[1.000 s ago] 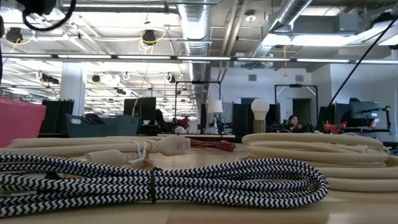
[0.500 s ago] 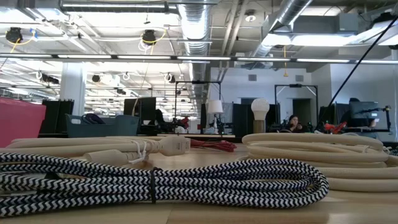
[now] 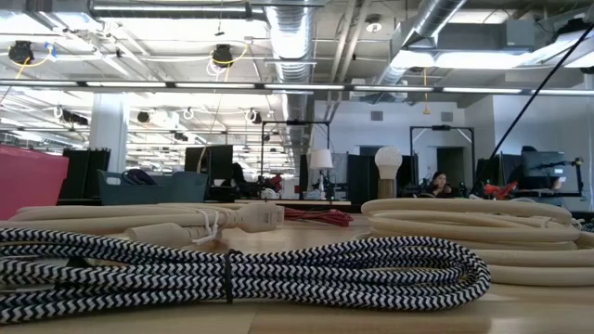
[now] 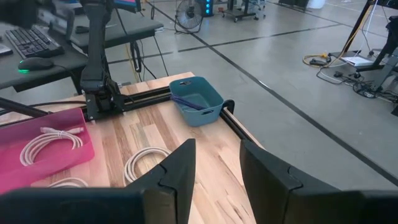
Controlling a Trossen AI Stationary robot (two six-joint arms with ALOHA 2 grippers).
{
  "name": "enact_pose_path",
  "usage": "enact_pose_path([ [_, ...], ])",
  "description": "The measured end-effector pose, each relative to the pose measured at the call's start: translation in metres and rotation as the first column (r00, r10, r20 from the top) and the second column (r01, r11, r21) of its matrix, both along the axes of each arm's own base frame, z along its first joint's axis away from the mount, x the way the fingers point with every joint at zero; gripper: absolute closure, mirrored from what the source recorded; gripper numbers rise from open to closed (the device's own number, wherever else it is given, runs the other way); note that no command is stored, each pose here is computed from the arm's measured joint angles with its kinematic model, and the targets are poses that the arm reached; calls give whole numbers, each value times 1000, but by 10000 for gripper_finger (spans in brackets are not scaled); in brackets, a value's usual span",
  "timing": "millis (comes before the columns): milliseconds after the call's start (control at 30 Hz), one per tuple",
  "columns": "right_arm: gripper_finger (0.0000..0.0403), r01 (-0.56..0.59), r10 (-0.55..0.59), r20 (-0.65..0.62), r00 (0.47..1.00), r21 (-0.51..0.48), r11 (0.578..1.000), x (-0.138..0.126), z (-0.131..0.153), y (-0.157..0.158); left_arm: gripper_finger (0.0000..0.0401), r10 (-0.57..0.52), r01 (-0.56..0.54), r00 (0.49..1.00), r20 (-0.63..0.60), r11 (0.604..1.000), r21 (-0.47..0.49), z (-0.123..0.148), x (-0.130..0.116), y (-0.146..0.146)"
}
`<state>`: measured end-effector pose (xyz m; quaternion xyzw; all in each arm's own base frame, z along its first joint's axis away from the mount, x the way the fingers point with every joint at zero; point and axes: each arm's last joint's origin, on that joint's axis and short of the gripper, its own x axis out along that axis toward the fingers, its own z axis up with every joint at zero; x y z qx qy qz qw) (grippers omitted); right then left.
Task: Pick & Place USB Port
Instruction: Put the blue USB cable into the blue bin
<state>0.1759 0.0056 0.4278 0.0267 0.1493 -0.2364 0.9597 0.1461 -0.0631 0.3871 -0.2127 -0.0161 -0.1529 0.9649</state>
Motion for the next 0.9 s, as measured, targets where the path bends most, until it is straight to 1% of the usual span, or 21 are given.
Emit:
enact_pose_path([
  [100, 285, -2, 2, 0, 1000, 1, 1000, 0, 0, 0, 334, 17, -26, 996, 92, 994, 103, 5, 0, 1],
  [167, 285, -2, 2, 0, 1000, 1, 1000, 0, 0, 0, 334, 26, -47, 991, 132, 985, 163, 7, 0, 1],
  [267, 285, -3, 3, 0, 1000, 1, 1000, 0, 0, 0, 334, 33, -74, 982, 186, 973, 219, 11, 0, 2],
  [400, 285, -3, 3, 6, 1000, 3, 1000, 0, 0, 0, 334, 38, -94, 971, 236, 968, 232, 15, -1, 2],
  [467, 285, 3, -4, 13, 1000, 31, 1000, 3, -1, 1, 334, 65, -119, 970, 234, 967, 226, 15, -1, 3],
  [567, 285, -40, 39, 11, 999, 83, 996, 5, -3, 2, 334, 112, -162, 967, 228, 963, 216, 15, -1, 4],
  [633, 285, -42, 40, 22, 999, 121, 992, 4, -3, 3, 334, 144, -192, 964, 224, 958, 211, 15, 0, 6],
  [767, 285, -1, 8, -38, 999, 191, 982, -3, -8, 2, 334, 199, -248, 954, 223, 944, 217, 15, 1, 10],
  [900, 285, 95, -56, -140, 989, 292, 952, -21, -8, 0, 334, 217, -265, 950, 223, 939, 218, 14, 2, 13],
])
